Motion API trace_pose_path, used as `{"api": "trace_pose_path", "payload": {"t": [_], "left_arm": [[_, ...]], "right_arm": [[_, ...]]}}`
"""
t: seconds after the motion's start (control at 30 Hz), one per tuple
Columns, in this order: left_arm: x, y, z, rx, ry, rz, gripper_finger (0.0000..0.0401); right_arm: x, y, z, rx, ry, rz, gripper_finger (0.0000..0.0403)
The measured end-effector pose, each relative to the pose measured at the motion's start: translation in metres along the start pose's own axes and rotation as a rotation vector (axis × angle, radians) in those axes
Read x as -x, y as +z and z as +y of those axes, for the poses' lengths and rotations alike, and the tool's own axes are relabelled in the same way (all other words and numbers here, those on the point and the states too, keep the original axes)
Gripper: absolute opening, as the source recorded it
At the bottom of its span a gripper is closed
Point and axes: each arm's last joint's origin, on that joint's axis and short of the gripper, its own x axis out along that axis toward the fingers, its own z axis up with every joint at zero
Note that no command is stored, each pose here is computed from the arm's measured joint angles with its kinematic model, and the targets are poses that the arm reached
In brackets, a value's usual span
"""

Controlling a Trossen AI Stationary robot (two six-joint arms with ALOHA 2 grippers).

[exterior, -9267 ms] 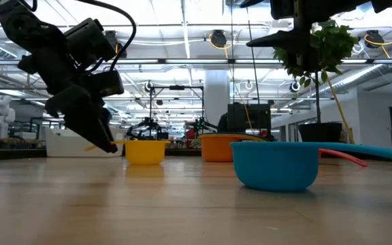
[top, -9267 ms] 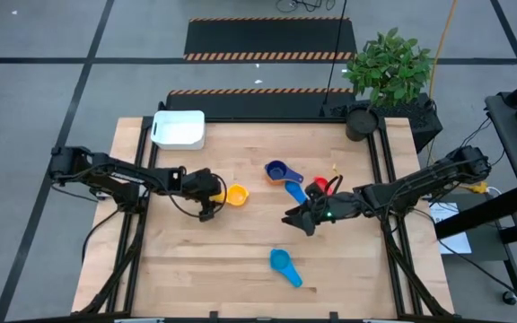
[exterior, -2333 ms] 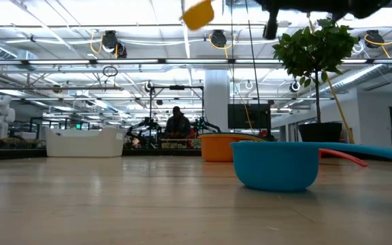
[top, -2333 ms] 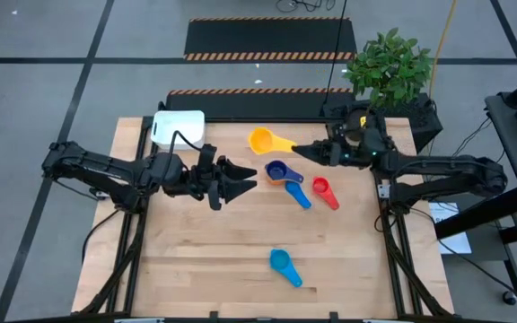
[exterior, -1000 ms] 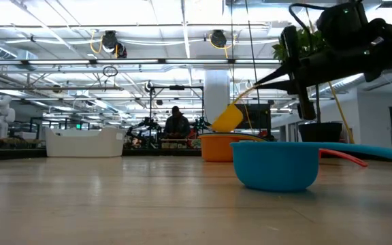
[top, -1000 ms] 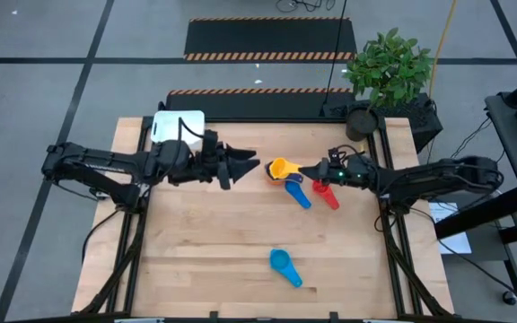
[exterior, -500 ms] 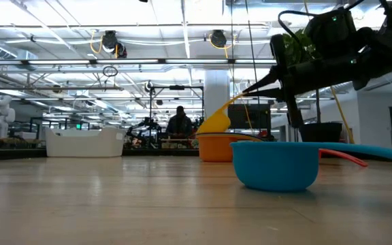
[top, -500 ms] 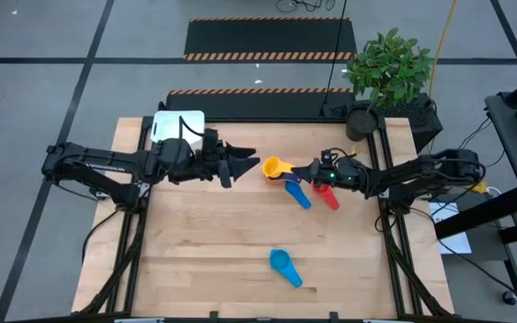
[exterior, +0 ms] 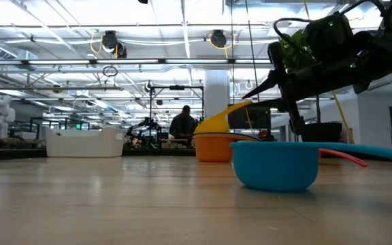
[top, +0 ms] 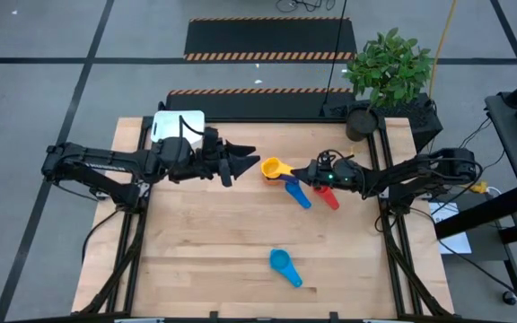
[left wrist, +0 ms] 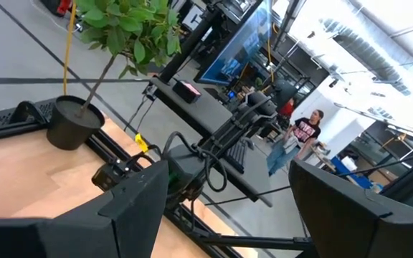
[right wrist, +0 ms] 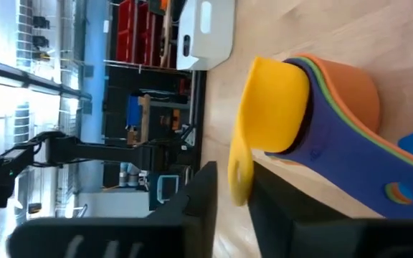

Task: Nest measuring cups in basket
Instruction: Stack the yellow measuring cup into the dark blue measuring cup

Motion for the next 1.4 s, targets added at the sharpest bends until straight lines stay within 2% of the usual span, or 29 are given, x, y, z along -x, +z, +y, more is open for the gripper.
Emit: {"api": "trace_pose_path", "payload": {"t": [0.27,0.47,0.63,0.8,1.1,1.4], "left_arm": [[-0.001,0.002,0.003,-0.005,0.014,-0.006,0.0294],[-0.001,0.003,0.004,-0.004,0.014,-0.006,0.0294],[-0.001,0.002,0.003,-0.004,0.008,-0.002,0.0294],[-0.001,0.002,0.003,-0.002,0.005,0.001,0.0294],[0.000,0.000,0.001,0.000,-0.031,0.030,0.0294],[0.001,-0.005,-0.005,-0.003,-0.048,0.050,0.0294]], "right_arm": [[0.000,-0.001,-0.003,-0.014,-0.033,0.011,0.0123],[0.001,-0.003,-0.008,-0.035,-0.079,0.076,0.0149],[0.002,-0.004,-0.007,-0.040,-0.073,0.112,0.0167],[0.005,-0.003,-0.003,-0.031,-0.076,0.112,0.0171],[0.019,-0.002,-0.006,0.047,-0.203,0.131,0.0171],[0.038,0.003,0.008,0.146,-0.193,0.054,0.0171]]}}
